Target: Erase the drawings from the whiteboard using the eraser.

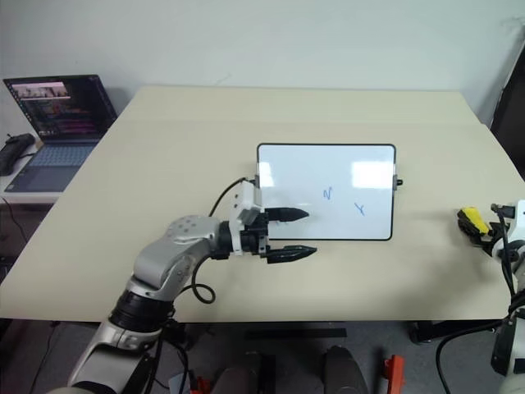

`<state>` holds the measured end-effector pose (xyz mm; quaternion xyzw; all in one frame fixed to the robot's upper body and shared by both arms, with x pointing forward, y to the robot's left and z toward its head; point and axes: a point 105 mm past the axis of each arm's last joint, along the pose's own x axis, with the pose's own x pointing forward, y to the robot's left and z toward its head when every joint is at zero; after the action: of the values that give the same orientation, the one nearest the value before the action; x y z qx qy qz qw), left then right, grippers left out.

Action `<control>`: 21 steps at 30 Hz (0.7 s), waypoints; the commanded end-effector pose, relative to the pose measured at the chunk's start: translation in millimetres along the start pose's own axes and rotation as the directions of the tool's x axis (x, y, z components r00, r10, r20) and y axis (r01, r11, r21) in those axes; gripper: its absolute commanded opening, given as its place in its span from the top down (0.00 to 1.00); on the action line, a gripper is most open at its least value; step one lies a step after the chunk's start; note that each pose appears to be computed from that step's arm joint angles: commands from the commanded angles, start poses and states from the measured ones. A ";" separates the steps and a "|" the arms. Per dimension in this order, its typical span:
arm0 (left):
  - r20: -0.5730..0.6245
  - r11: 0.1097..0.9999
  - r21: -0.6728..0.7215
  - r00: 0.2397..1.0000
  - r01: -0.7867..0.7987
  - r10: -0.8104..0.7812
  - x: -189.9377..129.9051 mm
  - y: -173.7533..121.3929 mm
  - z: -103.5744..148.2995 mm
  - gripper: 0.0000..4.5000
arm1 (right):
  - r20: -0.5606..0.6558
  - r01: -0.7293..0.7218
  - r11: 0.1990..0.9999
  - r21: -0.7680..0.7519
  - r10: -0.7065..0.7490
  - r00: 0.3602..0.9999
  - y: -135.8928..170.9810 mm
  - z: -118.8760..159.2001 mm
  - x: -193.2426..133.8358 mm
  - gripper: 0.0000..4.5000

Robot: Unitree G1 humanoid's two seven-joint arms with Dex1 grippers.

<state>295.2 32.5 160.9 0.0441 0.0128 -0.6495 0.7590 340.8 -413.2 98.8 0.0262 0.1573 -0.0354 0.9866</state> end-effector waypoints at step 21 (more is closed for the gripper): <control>0.010 0.994 0.071 0.997 -0.080 0.079 -25.4 9.8 18.9 0.00 | 0.182 -0.107 0.979 -0.176 0.140 0.973 18.1 68.4 -19.9 0.78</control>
<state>300.1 48.0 161.7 0.0557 0.0216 -0.6269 0.7768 344.0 -397.3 119.4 -0.0155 0.1250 0.0190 0.9919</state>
